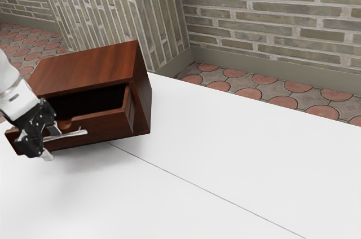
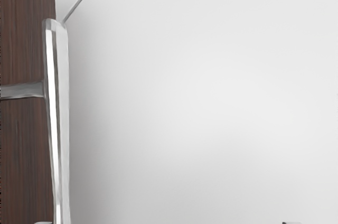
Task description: Pull the drawer handle with one arm to open the drawer
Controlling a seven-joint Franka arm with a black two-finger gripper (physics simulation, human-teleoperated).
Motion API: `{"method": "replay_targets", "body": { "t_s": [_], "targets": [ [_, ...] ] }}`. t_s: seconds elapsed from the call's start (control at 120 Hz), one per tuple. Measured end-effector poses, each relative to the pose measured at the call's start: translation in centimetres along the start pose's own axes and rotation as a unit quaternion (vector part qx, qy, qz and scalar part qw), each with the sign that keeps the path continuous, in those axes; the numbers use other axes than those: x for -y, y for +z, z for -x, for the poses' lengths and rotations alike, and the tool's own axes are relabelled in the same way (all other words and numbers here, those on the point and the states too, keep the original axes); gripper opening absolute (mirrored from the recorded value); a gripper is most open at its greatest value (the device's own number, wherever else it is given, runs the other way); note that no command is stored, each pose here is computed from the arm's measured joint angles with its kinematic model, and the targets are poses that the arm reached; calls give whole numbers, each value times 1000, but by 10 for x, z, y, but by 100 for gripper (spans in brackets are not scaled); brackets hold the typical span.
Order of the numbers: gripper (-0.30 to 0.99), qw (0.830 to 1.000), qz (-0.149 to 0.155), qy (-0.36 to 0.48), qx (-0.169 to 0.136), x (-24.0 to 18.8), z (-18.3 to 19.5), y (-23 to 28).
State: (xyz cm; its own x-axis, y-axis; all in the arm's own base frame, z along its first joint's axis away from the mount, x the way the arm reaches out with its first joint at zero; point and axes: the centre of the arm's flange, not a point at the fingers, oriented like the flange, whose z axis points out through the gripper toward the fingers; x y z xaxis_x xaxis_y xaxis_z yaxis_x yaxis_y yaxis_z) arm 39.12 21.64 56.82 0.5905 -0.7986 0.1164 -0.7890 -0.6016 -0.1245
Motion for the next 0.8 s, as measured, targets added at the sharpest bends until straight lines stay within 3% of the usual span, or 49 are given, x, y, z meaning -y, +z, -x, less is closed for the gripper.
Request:
{"method": "replay_targets", "body": {
  "t_s": [0.275,0.483,0.617,0.7,0.8],
  "targets": [
    [48,1000,-18,-6,-7,-22,12,-14],
    [52,995,-90,10,-33,-56,12,-79],
    [60,989,-130,52,-38,-79,-27,-127],
    [63,990,-118,72,-42,-82,-52,-137],
    [65,992,-69,105,-33,-75,-95,-120]
  ]
}}
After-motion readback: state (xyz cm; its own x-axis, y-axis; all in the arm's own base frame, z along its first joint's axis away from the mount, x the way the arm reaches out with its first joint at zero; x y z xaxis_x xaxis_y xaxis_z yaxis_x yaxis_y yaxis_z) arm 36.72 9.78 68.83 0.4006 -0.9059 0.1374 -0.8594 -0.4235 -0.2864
